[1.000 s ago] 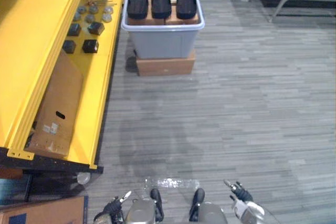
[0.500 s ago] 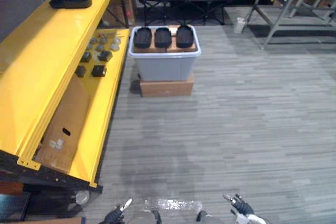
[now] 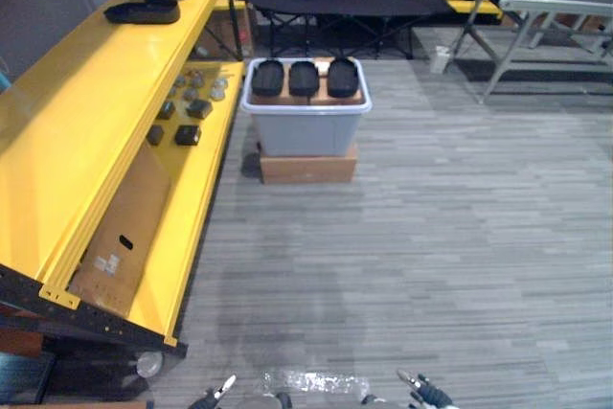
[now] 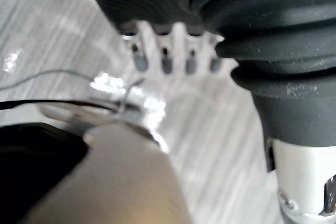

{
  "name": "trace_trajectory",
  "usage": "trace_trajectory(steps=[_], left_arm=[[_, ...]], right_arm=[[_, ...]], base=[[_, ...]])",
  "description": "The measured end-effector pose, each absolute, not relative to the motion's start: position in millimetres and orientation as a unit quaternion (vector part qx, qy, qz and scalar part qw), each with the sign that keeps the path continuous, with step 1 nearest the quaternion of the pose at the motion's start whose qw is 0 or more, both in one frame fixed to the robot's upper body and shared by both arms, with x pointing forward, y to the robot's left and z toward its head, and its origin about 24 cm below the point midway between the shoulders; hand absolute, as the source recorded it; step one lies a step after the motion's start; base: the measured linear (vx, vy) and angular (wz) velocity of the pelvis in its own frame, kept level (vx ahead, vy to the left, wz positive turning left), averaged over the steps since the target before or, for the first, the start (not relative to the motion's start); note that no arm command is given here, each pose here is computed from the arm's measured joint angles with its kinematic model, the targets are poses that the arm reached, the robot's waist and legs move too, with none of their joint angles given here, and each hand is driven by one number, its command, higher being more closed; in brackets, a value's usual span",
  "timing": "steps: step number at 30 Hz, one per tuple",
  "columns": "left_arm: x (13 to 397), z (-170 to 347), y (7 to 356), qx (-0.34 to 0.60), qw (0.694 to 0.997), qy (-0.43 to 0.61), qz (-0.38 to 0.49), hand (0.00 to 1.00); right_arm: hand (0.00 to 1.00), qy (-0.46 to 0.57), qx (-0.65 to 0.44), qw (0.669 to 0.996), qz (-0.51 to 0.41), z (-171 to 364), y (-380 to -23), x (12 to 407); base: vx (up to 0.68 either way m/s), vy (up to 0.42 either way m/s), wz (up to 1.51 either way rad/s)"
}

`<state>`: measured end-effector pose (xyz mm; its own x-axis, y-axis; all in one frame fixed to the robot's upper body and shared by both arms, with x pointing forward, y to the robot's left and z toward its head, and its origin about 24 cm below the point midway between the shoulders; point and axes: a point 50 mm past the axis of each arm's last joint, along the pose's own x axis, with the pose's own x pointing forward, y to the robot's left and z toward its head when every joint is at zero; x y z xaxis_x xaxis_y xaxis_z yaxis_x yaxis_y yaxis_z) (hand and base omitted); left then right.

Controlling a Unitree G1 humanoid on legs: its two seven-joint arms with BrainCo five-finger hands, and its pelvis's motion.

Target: Walk over and take plastic housings, then place them on the shelf

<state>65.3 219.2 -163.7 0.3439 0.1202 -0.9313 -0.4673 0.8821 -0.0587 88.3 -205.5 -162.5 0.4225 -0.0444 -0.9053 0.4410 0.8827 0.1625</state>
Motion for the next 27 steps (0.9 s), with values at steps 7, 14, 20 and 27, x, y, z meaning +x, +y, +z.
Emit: trace_trajectory(steps=[7,14,20,27], left_arm=[[60.4,-164.3,227.2,-0.152,0.79,0.565,0.184,0.0],[80.0,-160.6,218.3,-0.151,0.813,0.538,0.164,0.0],[90.1,-162.8,197.8,-0.078,0.815,0.568,0.079,0.0],[61.1,-167.9,200.2,-0.134,0.793,0.584,0.112,0.0]], right_arm=[[0.0,0.54,0.251,0.786,-0.164,-167.4,-203.8,69.3],[0.0,0.581,0.314,0.721,-0.21,-175.5,-188.9,10.6],[0.0,0.589,0.2,0.756,-0.205,-167.2,-237.4,14.1],[0.0,0.432,0.117,0.883,-0.143,-135.6,-248.7,139.9]], base=[[0.06,0.077,0.14],[0.29,-0.116,0.02],[0.43,-0.191,0.19],[0.4,0.066,-0.3]])
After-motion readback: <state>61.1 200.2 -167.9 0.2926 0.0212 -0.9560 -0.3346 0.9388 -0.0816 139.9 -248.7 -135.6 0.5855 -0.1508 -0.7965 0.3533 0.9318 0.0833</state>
